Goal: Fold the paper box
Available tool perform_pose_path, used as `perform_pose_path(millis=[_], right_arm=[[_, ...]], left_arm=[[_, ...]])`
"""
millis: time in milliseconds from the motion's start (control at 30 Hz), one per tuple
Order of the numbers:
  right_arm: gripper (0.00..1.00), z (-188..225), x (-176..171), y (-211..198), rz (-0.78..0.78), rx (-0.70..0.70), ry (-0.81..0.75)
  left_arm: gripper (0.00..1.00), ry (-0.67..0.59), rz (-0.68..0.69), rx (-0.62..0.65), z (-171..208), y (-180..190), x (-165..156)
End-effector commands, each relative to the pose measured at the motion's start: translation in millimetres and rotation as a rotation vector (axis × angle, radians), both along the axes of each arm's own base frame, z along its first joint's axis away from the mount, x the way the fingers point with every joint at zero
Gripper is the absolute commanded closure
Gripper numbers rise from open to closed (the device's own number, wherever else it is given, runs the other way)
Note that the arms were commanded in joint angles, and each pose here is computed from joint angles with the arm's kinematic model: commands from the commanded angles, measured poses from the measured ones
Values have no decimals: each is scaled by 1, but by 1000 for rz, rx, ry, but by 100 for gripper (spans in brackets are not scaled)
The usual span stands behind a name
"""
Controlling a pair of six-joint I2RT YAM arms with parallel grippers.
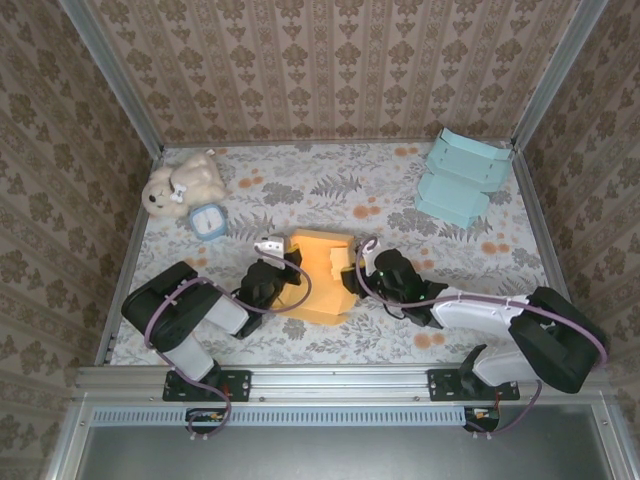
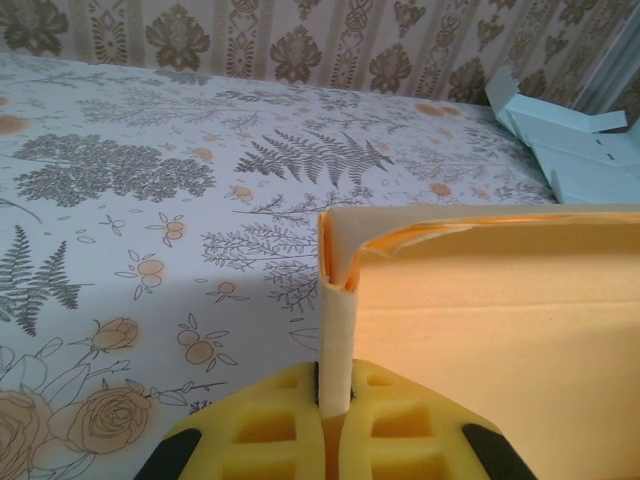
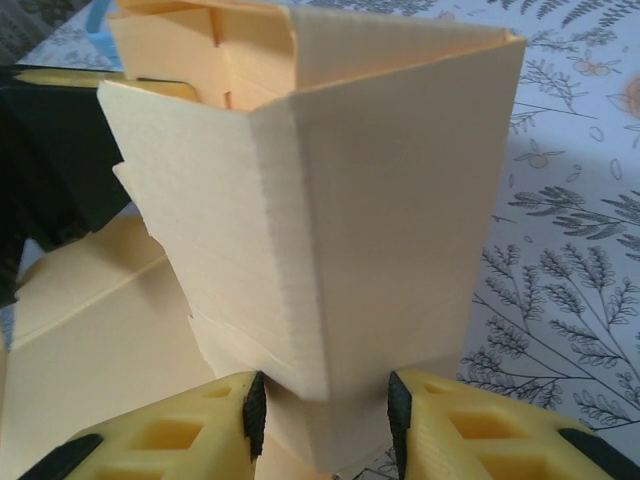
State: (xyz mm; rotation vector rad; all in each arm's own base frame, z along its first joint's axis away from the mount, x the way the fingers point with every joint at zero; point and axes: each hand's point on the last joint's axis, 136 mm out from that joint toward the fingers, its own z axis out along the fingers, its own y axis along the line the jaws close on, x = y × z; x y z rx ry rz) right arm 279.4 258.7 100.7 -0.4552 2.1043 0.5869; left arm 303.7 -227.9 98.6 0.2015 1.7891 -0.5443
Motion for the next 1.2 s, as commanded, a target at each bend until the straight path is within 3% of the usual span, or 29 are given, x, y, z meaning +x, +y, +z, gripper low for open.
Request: perform_pose_path(millis=[0, 333, 633, 867, 1033, 1167], right_arm=[[62, 23, 19, 7, -53, 29, -72], [65, -1, 40, -9, -181, -93, -96], [77, -13, 53, -31, -305, -175, -137], [86, -26, 60, -81, -568, -350, -139], [83, -18, 56, -115, -766, -445, -176], [84, -15, 54, -130, -844, -463, -204]], left_arm=[[100, -47, -25, -9, 12, -18, -3], [100, -60, -45, 26, 10, -29, -14], [100, -47, 0, 20, 6, -30, -17], [100, 10, 146, 8, -2, -16, -14], [100, 86, 311, 32, -6, -3, -13], [100, 94, 342, 12, 1, -6, -16]])
